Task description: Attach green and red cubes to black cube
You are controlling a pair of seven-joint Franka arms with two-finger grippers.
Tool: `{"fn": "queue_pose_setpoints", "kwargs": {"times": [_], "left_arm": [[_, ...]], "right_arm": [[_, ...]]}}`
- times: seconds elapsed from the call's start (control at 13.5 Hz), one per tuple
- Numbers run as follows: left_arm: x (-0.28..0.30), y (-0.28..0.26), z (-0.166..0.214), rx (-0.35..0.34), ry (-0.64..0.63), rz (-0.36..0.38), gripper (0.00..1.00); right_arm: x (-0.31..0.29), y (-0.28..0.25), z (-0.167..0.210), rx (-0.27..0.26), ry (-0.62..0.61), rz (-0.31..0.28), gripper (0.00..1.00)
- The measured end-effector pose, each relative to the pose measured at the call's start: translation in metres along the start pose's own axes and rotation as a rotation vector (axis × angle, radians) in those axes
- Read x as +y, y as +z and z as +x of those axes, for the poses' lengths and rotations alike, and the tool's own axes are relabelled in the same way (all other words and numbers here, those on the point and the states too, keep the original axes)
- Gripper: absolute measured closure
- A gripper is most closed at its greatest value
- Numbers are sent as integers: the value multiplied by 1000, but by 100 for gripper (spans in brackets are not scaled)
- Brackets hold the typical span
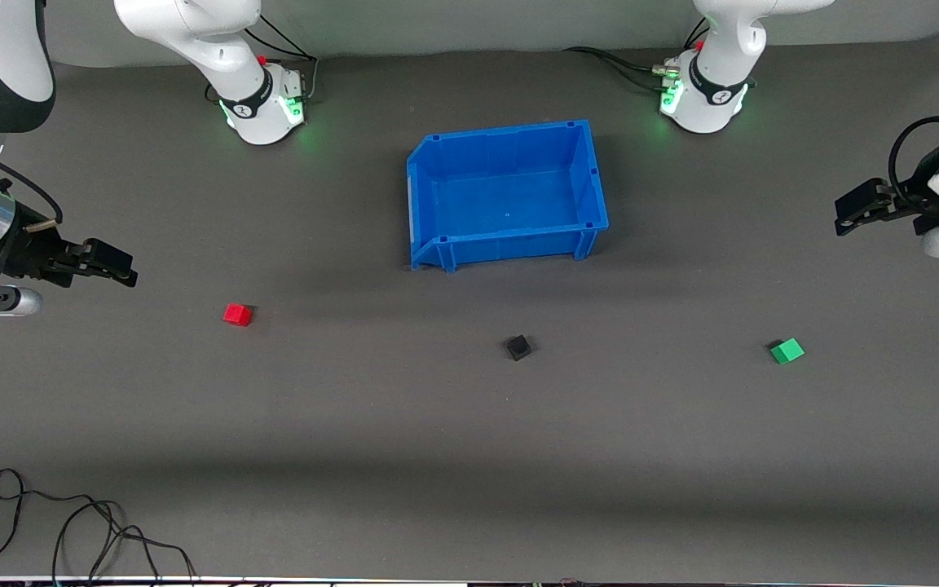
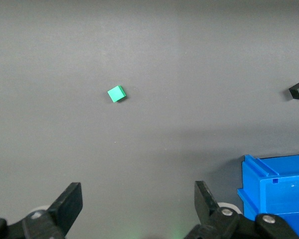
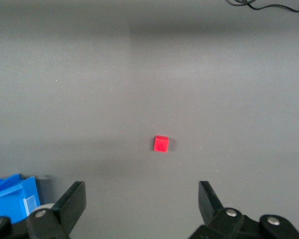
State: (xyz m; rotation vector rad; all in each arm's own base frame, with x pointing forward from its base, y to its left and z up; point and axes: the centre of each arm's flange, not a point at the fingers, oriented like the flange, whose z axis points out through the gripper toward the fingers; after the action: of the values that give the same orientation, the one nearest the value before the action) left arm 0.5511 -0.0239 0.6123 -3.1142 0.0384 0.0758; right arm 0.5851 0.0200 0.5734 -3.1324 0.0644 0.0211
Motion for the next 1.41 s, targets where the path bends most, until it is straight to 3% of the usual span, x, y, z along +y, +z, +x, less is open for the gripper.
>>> {"fn": "queue_pose_setpoints", "kwargs": {"times": [0.96, 1.41], "left_arm": [[-5, 3, 2, -5, -9, -1, 0], [-8, 4, 3, -2, -15, -1, 0]], "right_arm": [[2, -8, -3, 14, 19, 2, 0], [1, -3, 2, -8, 24, -1, 0]]}}
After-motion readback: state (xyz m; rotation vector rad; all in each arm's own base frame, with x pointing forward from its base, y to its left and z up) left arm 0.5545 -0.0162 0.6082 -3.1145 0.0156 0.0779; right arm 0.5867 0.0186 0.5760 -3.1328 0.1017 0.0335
